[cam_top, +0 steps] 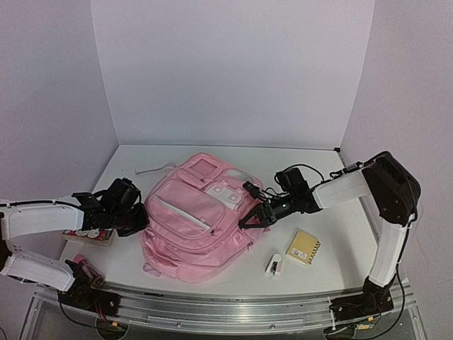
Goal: Pack the student bag
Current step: Unzip the student bag at the center of the board.
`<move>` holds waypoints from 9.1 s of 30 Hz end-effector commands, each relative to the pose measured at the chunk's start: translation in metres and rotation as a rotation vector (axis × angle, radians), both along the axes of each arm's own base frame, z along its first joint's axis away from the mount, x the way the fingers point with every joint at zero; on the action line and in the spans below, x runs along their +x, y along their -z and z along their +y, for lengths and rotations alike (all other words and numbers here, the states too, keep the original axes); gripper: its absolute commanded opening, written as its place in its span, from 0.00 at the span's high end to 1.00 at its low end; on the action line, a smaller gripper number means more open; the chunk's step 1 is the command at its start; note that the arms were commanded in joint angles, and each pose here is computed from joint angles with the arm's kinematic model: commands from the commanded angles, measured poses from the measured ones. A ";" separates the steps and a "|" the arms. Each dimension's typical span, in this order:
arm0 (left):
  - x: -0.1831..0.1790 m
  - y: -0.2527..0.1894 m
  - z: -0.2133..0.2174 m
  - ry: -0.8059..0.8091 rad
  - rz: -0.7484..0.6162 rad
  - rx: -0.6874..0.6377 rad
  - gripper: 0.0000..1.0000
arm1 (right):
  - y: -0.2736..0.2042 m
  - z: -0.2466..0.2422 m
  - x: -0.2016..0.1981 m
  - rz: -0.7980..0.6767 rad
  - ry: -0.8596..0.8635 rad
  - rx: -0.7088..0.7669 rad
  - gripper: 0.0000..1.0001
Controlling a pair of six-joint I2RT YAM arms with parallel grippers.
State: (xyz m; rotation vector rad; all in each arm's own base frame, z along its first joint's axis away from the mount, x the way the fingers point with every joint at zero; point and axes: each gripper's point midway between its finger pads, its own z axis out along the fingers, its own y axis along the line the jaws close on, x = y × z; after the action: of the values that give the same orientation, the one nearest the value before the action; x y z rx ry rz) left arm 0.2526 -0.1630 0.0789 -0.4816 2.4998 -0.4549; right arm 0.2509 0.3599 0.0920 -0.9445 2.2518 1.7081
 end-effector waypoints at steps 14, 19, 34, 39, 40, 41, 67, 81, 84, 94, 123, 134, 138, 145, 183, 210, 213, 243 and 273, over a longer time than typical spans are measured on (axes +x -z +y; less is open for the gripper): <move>0.019 -0.027 -0.020 0.008 -0.078 -0.080 1.00 | -0.028 0.011 -0.011 0.050 -0.106 0.139 0.82; 0.021 -0.029 -0.020 0.007 -0.083 -0.073 1.00 | -0.020 0.013 -0.004 0.070 -0.066 0.105 0.94; 0.022 -0.036 -0.011 -0.023 -0.092 -0.041 1.00 | 0.018 -0.050 -0.003 -0.087 0.117 -0.427 1.00; 0.021 -0.041 -0.030 0.045 -0.097 -0.120 1.00 | 0.016 -0.050 0.005 -0.238 0.151 -0.614 1.00; 0.020 -0.042 -0.032 0.051 -0.100 -0.132 1.00 | 0.016 -0.054 0.016 -0.282 0.193 -0.684 1.00; 0.020 -0.043 -0.033 0.052 -0.104 -0.143 1.00 | 0.017 -0.063 0.031 -0.318 0.259 -0.766 1.00; 0.039 -0.032 -0.106 -0.055 -0.157 -0.348 1.00 | -0.025 -0.045 -0.005 -0.414 -0.043 -0.622 1.00; 0.027 -0.029 -0.121 -0.060 -0.148 -0.353 1.00 | -0.034 0.037 -0.045 -0.508 -0.063 -0.650 1.00; 0.023 -0.028 -0.124 -0.056 -0.143 -0.356 1.00 | -0.035 0.064 -0.048 -0.499 0.008 -0.636 1.00; -0.013 -0.037 -0.141 0.042 -0.158 -0.374 1.00 | -0.016 0.039 0.028 -0.394 0.337 -0.711 1.00; 0.054 -0.082 -0.158 0.453 -0.271 -0.064 0.00 | -0.013 -0.090 0.170 -0.305 0.464 -0.666 1.00; 0.108 -0.045 -0.198 0.424 -0.165 -0.187 0.07 | -0.030 -0.086 0.129 -0.340 0.341 -0.588 1.00; 0.107 -0.035 -0.197 0.373 -0.127 -0.218 0.07 | -0.027 -0.076 0.101 -0.404 0.221 -0.570 1.00; 0.099 -0.024 -0.185 0.280 -0.091 -0.242 0.08 | -0.032 -0.056 0.053 -0.516 0.050 -0.551 1.00; 0.089 -0.098 -0.134 0.127 -0.263 -0.141 0.00 | -0.032 0.037 0.076 -0.449 0.596 -0.463 1.00; 0.228 -0.038 -0.105 0.248 -0.137 -0.341 0.80 | -0.005 -0.090 0.130 -0.385 0.684 -0.736 1.00; 0.220 -0.040 -0.104 0.239 -0.135 -0.371 1.00 | -0.015 -0.084 0.128 -0.328 0.670 -0.733 1.00; 0.072 -0.066 -0.073 0.050 -0.178 -0.420 1.00 | -0.037 0.156 0.007 -0.263 0.147 -0.342 0.99; 0.083 -0.149 -0.212 0.460 -0.319 0.268 0.01 | -0.028 -0.159 -0.066 -0.146 0.722 -0.835 0.10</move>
State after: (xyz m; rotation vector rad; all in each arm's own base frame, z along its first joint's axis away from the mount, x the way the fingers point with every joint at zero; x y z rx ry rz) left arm 0.3492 -0.3038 0.2523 -0.0501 2.2465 -0.4854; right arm 0.2154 0.2357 0.1390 -0.3283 2.6094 0.4427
